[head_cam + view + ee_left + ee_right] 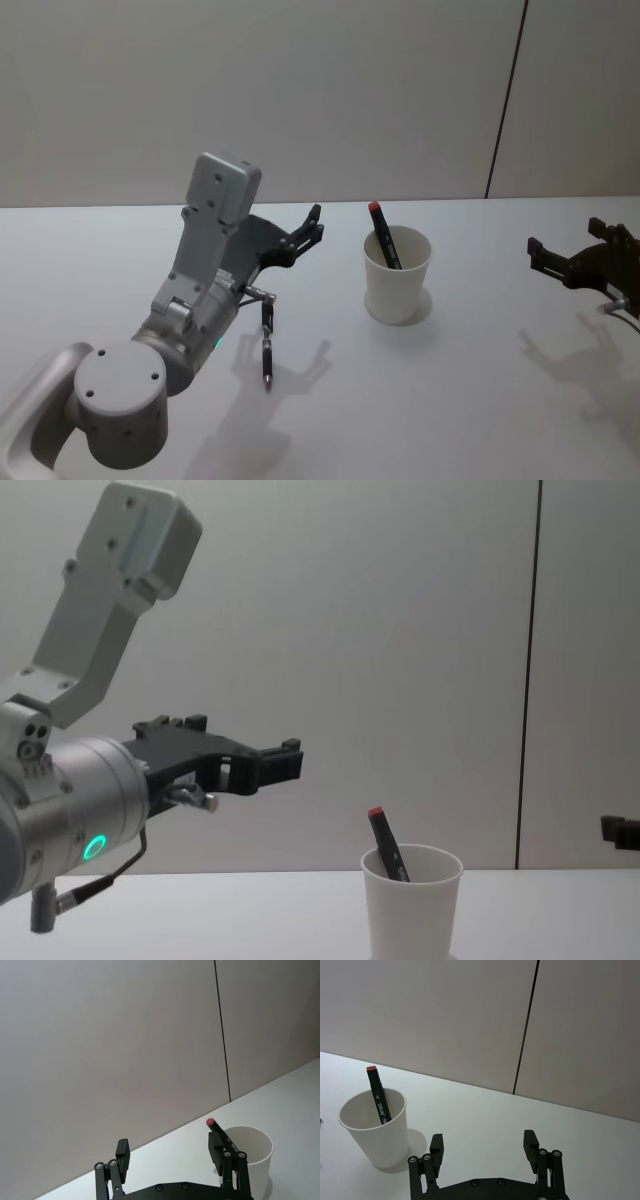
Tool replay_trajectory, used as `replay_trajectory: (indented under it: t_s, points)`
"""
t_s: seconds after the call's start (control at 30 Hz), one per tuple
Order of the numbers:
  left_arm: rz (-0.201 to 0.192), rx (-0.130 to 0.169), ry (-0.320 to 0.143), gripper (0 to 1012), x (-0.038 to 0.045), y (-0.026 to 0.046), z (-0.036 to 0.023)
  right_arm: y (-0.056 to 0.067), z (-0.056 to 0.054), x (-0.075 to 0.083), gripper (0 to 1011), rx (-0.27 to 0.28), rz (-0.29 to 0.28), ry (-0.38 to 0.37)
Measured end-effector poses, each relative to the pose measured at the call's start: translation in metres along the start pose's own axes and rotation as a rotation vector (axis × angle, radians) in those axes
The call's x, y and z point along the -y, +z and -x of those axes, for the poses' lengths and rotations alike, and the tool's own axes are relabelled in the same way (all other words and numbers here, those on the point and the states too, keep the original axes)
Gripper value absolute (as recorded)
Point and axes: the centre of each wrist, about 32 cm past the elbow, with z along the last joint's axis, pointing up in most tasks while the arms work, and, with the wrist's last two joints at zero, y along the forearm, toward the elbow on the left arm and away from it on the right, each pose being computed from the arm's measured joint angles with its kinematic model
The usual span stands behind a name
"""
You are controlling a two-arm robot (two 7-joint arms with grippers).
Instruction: Place the pen into the pen holder.
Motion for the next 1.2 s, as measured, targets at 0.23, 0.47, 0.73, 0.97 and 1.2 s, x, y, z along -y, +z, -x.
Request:
replay_trajectory:
  t_s: [0.23, 0.47, 0.73, 0.97, 1.2]
  points:
    - [-0.056, -0.045, 0.028, 1003, -0.0054, -0.0017, 0.0025, 0.000, 0.000, 0.000, 1001, 0.000, 0.001, 0.000]
    - [-0.137, -0.088, 0.047, 1003, -0.0102, -0.0051, 0.0046, 0.000, 0.000, 0.000, 1001, 0.001, 0.001, 0.000]
    - [-0.241, -0.127, 0.055, 1003, -0.0144, -0.0106, 0.0052, 0.000, 0.000, 0.000, 1001, 0.001, 0.001, 0.000]
    - [-0.326, -0.144, 0.052, 1003, -0.0163, -0.0153, 0.0032, 0.000, 0.000, 0.000, 1001, 0.001, 0.001, 0.000]
    - [-0.399, -0.156, 0.050, 1003, -0.0173, -0.0210, 0.0007, 0.000, 0.000, 0.000, 1001, 0.001, 0.000, 0.001]
